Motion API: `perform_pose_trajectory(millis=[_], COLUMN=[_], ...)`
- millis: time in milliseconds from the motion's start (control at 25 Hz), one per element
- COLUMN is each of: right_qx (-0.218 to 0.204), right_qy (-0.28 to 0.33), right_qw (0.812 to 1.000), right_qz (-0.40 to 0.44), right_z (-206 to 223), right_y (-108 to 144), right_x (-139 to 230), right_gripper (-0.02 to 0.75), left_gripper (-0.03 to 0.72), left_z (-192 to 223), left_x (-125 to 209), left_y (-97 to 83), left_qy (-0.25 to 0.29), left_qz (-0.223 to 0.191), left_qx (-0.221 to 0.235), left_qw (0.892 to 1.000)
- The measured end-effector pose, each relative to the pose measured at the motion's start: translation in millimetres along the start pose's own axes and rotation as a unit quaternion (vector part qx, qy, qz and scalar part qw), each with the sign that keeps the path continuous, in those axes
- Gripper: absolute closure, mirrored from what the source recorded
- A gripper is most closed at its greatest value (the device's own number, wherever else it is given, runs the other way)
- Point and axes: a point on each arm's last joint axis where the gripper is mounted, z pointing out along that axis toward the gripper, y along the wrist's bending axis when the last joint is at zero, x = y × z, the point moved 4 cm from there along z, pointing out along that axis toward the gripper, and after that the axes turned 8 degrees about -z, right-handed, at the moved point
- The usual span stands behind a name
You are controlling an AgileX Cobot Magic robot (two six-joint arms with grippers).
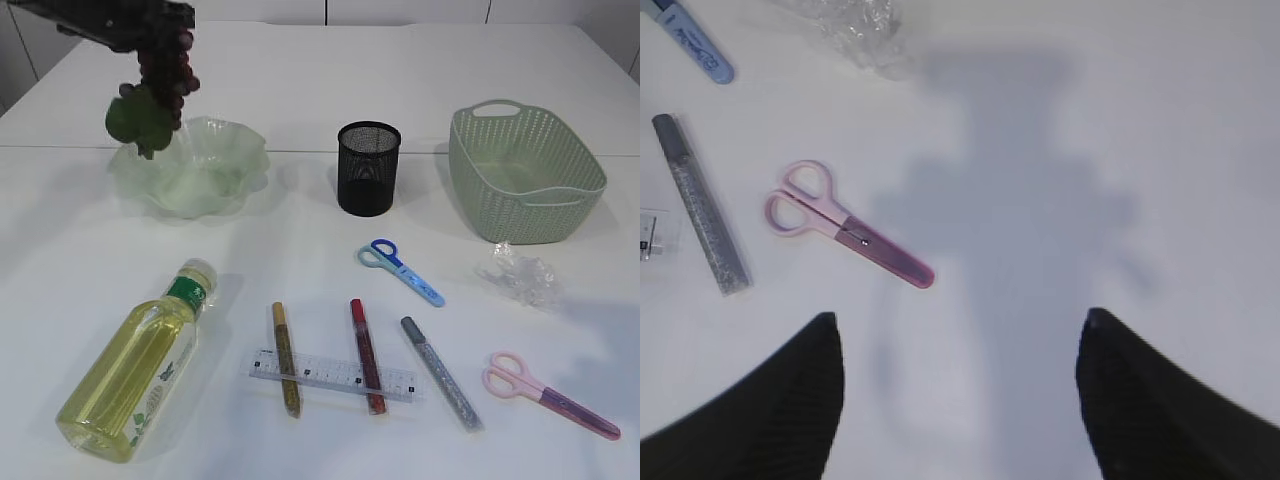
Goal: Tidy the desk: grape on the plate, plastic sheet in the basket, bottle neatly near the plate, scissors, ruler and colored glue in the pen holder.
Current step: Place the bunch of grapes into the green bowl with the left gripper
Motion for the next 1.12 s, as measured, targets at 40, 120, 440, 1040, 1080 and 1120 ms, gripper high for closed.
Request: perform_pose_trajectory(millis=[40,120,440,1040,1080,1120], right_qx=[0.000,0.000,-0.005,-0.006,-0.006,-0.006], right_qy=[0.001,0.001,0.006,0.002,0.002,0.002], right_qw=[1.000,1.000,1.000,1.000,1.000,1.000], right_qz=[0.000,0.000,0.003,0.004,0.004,0.004], right_z=[0.0,0.2,2.2,2.7,2.7,2.7], right_y=[0.0,0.0,1.1,1.4,1.4,1.4], right_x=[0.2,0.2,-0.3,-1.5,-1.5,-1.5], right_gripper=[0.174,0.174,0.175,0.175,0.175,0.175], left_gripper=[0.640,0.639,0.500,0.138,0.143,0.152], left_z=[7.4,24.2,59.0,38.7,30.7,24.1], left_x=[6.4,20.9,57.5,60.5,57.5,58.0], left_y=[2.3,7.8,20.6,14.6,12.5,11.6], left_qy=[0.007,0.018,0.053,0.119,0.128,0.146], left_qz=[0.000,0.002,0.004,-0.026,-0.026,-0.026], left_qx=[-0.002,-0.008,-0.020,-0.019,-0.019,-0.021], left_qw=[1.000,1.000,0.998,0.992,0.991,0.989])
